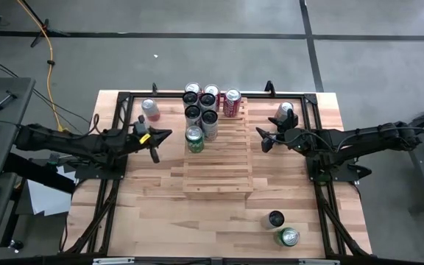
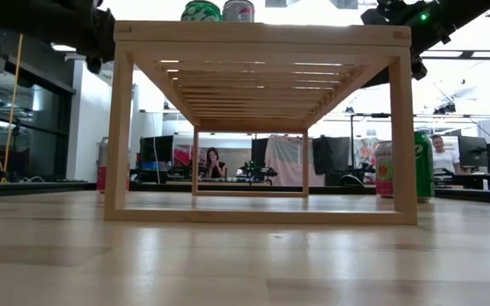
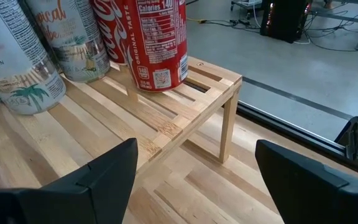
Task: Place canned beverage on shelf
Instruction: Align the bottom green sprite soda can with the other green sprite soda can on the shelf
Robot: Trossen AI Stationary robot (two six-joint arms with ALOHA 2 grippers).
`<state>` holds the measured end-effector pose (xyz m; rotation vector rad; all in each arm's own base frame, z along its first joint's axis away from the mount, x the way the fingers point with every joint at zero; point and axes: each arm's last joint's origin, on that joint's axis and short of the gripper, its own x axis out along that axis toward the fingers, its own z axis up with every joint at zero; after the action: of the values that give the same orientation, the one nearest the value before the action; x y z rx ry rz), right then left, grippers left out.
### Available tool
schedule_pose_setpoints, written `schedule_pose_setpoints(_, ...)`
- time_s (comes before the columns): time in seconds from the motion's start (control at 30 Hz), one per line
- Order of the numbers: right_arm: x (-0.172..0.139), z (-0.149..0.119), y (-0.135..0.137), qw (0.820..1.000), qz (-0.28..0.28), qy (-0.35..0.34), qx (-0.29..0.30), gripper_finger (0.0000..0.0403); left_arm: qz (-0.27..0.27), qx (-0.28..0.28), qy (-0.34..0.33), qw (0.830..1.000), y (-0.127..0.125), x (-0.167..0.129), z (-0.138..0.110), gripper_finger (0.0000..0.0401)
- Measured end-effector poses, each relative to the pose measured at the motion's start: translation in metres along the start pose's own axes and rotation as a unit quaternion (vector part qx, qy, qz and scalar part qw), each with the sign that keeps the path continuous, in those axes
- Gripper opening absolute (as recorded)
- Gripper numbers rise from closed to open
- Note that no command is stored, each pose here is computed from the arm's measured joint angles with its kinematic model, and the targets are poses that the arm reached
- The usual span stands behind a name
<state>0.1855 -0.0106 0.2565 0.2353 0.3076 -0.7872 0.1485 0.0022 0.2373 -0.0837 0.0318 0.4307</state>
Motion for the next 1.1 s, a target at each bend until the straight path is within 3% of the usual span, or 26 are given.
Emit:
schedule_pose_setpoints(0.47,0.0,0.001,0.001,1.0,0.01,-0.002,0.005,0.0311,-0.006,-0.008,-0.014,1.0,0.002,-0.005,0.003,0.0)
schedule_pose_setpoints(0.57,-0.003,0.011,0.013,0.991,0.132,-0.014,0.004,0.0311,-0.006,-0.011,-0.019,1.0,0.002,-0.005,0.004,0.0)
schedule_pose_setpoints(0.7,-0.024,0.041,0.034,0.942,0.331,-0.052,-0.014,0.0311,-0.006,-0.011,-0.02,1.0,0.002,-0.005,0.004,0.0)
schedule_pose_setpoints(0.83,-0.055,0.068,0.056,0.914,0.405,-0.031,0.005,0.0311,-0.006,-0.009,-0.015,1.0,0.002,-0.005,0.003,0.0)
schedule_pose_setpoints(0.93,-0.079,0.07,0.085,0.91,0.41,0.047,-0.025,0.0311,-0.005,-0.015,-0.004,1.0,0.003,-0.005,0.001,0.0)
schedule_pose_setpoints(1.1,-0.124,0.067,0.13,0.922,0.304,0.209,-0.117,0.0311,-0.004,-0.013,0.007,1.0,0.003,-0.005,-0.002,0.0)
